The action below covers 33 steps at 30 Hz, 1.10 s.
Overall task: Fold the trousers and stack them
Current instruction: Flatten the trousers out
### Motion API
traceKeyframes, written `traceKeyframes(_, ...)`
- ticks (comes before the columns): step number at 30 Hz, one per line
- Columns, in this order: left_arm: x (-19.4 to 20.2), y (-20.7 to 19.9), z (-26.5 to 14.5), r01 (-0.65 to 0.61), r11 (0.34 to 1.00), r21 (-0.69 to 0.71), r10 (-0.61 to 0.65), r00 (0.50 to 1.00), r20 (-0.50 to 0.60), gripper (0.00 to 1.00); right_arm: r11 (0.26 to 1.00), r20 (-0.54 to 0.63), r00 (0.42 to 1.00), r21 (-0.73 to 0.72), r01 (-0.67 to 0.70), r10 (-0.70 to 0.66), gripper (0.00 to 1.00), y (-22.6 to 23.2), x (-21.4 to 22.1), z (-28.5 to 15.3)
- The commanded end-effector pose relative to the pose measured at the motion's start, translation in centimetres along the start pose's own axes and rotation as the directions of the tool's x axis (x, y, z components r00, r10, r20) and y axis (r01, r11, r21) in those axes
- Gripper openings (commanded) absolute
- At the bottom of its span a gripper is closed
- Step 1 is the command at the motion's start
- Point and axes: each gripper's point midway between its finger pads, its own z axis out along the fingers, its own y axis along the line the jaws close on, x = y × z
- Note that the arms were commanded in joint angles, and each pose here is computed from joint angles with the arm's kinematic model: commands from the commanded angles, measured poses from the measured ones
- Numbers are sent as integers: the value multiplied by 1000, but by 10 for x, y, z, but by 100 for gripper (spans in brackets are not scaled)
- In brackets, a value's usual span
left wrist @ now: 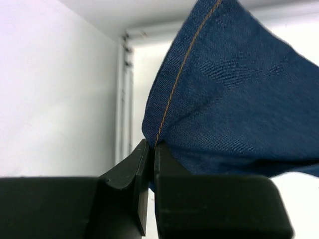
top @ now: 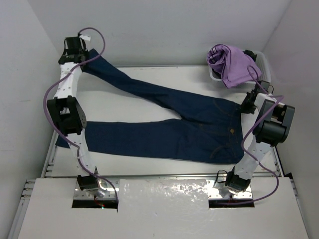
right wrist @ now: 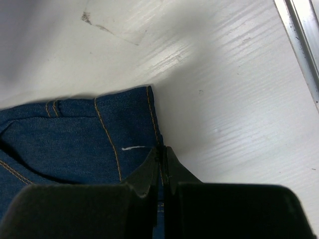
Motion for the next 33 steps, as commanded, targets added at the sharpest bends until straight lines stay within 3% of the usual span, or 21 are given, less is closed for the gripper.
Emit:
traceKeyframes(1, -69, 28, -47, 20, 1000, 19, -24, 971, 238, 0, 998, 110, 993, -51, 46, -41, 0, 14, -34, -21)
traceKeyframes(4, -105, 3, -68, -9, 982, 188, -63, 926, 372, 0, 996, 133, 990, -67, 54, -45, 0, 17, -39, -26)
traceKeyframes(9, -119, 9, -70, -6, 982, 186, -72, 910, 409, 0, 996, 156, 986, -64, 68, -58, 0, 17, -46, -32)
traceKeyframes(17, -46, 27, -46, 102, 986, 131, -126, 974, 191, 0, 993, 180, 981, -82, 87, -71, 0, 21, -51, -39)
traceKeyframes(19, -7, 21, -44, 97, 987, 129, -106, 992, 67, 0, 988, 176, 981, -119, 101, -79, 0, 28, -50, -39)
traceKeyframes(22, 68, 1, -41, 94, 985, 146, -71, 985, -155, 0, 976, 170, 983, -191, 100, -67, 23, 42, -52, -39)
traceKeyframes(23, 102, -9, -38, 104, 981, 163, -62, 968, -245, 0, 973, 166, 985, -213, 88, -53, 42, 47, -53, -40)
traceKeyframes(27, 168, -14, -33, 184, 968, 171, -100, 906, -411, 0, 972, 174, 984, -220, 84, -46, 68, 55, -68, -36)
traceKeyframes(33, 169, 0, -22, 215, 965, 151, -141, 908, -395, 0, 992, 49, 998, -118, 33, -27, 72, 44, -66, -5)
